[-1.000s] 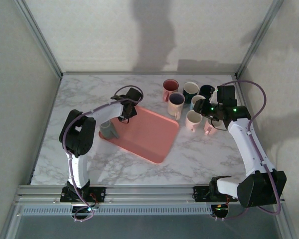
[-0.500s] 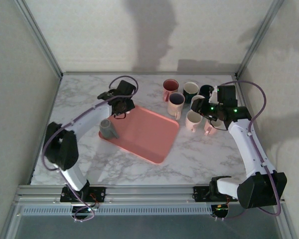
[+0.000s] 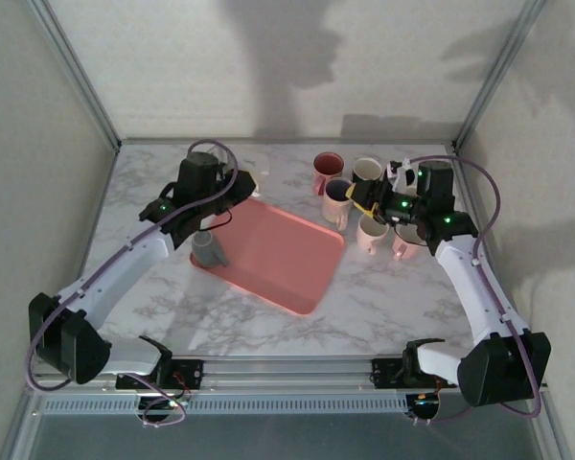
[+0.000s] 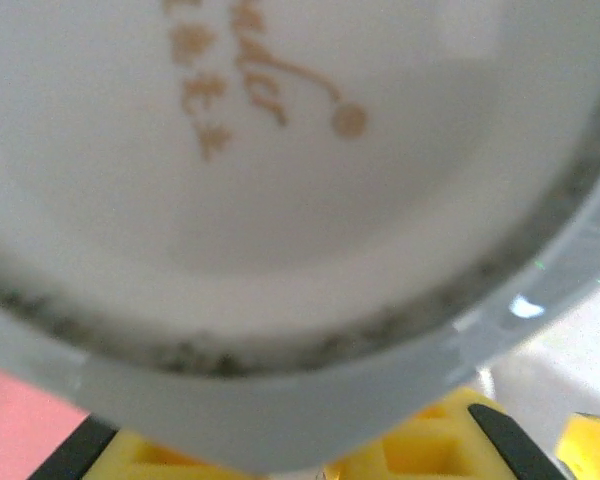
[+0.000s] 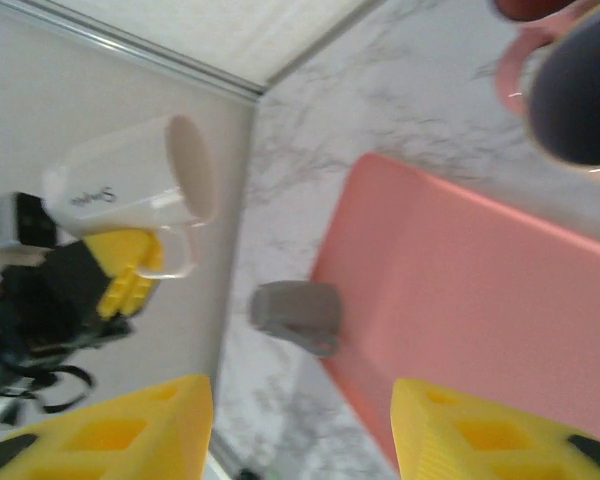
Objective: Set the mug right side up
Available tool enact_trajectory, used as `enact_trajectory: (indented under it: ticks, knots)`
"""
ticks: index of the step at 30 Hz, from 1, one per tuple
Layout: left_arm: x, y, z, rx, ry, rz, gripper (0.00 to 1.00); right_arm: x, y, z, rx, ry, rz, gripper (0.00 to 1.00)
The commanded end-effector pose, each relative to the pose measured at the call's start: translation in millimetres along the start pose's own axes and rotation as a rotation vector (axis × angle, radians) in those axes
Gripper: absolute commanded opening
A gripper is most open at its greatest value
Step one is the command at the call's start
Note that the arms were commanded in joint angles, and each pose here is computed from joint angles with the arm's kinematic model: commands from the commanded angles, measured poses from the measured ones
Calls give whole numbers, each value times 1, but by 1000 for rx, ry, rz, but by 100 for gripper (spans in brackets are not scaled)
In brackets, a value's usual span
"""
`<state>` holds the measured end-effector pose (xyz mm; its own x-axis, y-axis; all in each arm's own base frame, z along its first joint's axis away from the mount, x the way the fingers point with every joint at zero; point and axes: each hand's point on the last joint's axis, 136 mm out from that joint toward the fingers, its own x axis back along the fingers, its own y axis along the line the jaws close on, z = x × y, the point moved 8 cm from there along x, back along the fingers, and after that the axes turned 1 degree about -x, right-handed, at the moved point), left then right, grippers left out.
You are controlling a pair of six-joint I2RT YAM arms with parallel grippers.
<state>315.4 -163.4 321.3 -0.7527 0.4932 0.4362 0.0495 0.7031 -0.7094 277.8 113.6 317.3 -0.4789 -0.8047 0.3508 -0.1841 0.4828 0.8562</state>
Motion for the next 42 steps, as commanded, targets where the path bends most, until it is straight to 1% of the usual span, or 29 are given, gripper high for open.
enact_trajectory:
  ticks: [1,4,8,11,14,17,21,29,39,42]
  knots:
    - [32,-43,-20,-40,-109,361,0,-5,28,1,10,37,-193,53]
    - [43,-51,-18,-62,-127,482,0,-11,40,6,22,57,-265,54]
    - [52,-63,-17,-76,-122,624,0,-20,52,11,47,72,-352,54]
    - [57,-70,-16,-82,-113,710,0,-27,61,13,67,85,-403,52]
    - [61,-73,-15,-100,-110,759,0,-30,72,15,100,90,-454,50]
    - [65,-76,-14,-119,-112,791,0,-34,79,19,125,93,-483,49]
    - [66,-78,-13,-106,-114,825,0,-41,85,20,120,100,-512,47]
    - [66,-85,-15,-93,-128,877,0,-61,95,24,125,125,-556,51]
    - [61,-94,-21,-94,-127,879,0,-75,114,9,143,132,-645,49]
    - [59,-93,-23,-90,-136,872,0,-75,115,9,148,131,-647,50]
